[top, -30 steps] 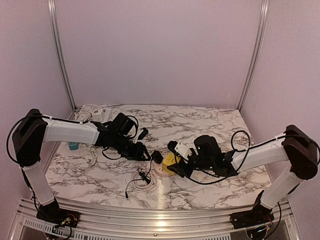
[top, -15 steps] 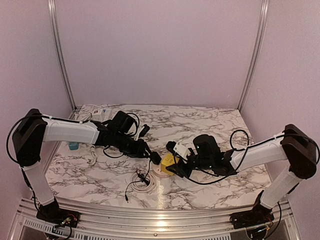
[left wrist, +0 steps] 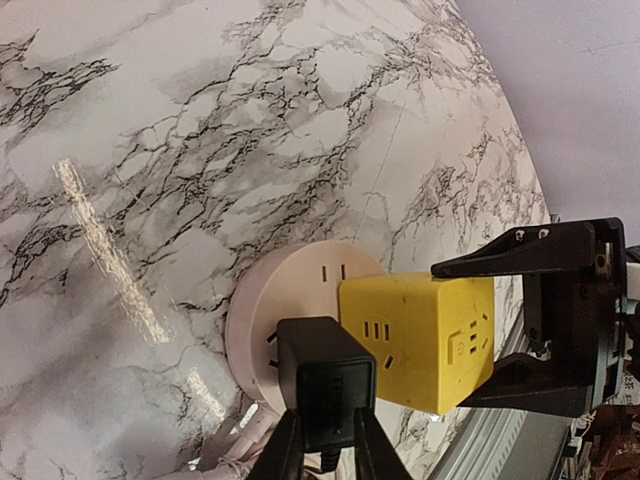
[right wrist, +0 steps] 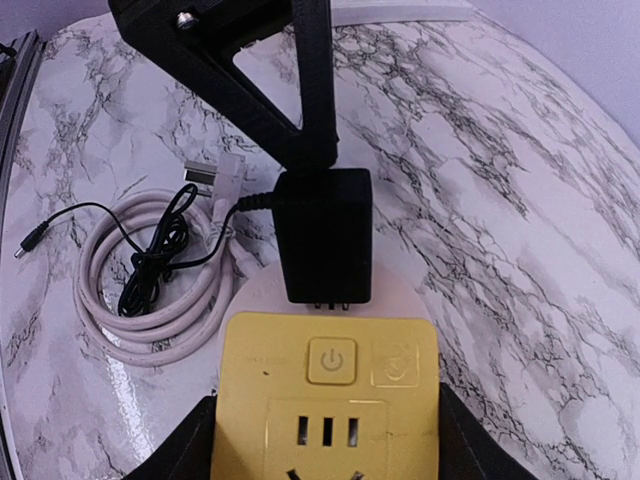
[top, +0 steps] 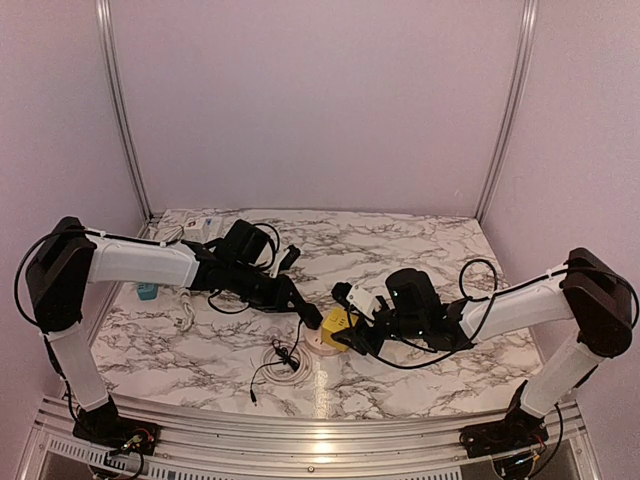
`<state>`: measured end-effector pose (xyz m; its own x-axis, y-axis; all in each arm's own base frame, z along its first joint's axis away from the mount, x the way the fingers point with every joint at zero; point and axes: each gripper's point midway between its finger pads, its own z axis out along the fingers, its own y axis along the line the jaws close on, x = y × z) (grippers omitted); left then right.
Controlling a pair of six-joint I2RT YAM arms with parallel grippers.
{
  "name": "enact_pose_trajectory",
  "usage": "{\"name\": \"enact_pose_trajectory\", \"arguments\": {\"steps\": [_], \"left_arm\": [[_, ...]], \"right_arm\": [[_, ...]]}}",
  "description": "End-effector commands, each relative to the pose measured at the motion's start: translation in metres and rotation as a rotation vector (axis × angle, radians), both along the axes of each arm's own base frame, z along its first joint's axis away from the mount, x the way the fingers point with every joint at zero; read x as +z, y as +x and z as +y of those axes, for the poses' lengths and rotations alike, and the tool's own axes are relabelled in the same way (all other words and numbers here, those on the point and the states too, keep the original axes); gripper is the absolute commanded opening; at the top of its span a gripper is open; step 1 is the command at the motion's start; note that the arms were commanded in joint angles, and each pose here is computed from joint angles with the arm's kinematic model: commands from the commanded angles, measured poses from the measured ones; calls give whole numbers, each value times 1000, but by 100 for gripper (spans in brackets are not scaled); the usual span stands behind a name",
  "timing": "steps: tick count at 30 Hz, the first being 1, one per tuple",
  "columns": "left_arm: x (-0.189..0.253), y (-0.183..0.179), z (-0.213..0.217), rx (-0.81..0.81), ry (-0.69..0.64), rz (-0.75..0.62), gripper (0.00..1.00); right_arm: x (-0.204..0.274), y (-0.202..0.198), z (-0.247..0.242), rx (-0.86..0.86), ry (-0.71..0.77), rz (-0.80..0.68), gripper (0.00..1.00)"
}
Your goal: Insert the plug
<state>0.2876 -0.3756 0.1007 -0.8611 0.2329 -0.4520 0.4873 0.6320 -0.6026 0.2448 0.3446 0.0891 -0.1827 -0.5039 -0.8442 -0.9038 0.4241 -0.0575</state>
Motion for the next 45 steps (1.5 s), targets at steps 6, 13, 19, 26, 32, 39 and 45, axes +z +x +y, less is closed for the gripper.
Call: {"name": "enact_pose_trajectory", "arguments": {"steps": [6, 13, 19, 26, 32, 39, 45], "left_arm": [[6, 13, 2, 29, 1, -45, 19], [-8, 17, 6, 41, 46, -42, 19], [-10, 13, 3, 23, 28, -23, 14], [-8, 9, -2, 5, -1, -5, 7], [-11, 3, -5, -11, -3, 9, 4], [-19, -6, -8, -33, 10, 28, 4], [-32, -6, -8, -20, 57, 47, 4]], "right_arm": [[4, -2, 11, 50, 15, 7, 50], [4, -3, 12, 54, 15, 13, 51], [3, -3, 12, 53, 12, 15, 51], [2, -2, 13, 52, 9, 17, 51], [2, -1, 13, 48, 7, 18, 51], [2, 0, 14, 50, 5, 18, 51], [3, 0, 15, 52, 5, 20, 51]]}}
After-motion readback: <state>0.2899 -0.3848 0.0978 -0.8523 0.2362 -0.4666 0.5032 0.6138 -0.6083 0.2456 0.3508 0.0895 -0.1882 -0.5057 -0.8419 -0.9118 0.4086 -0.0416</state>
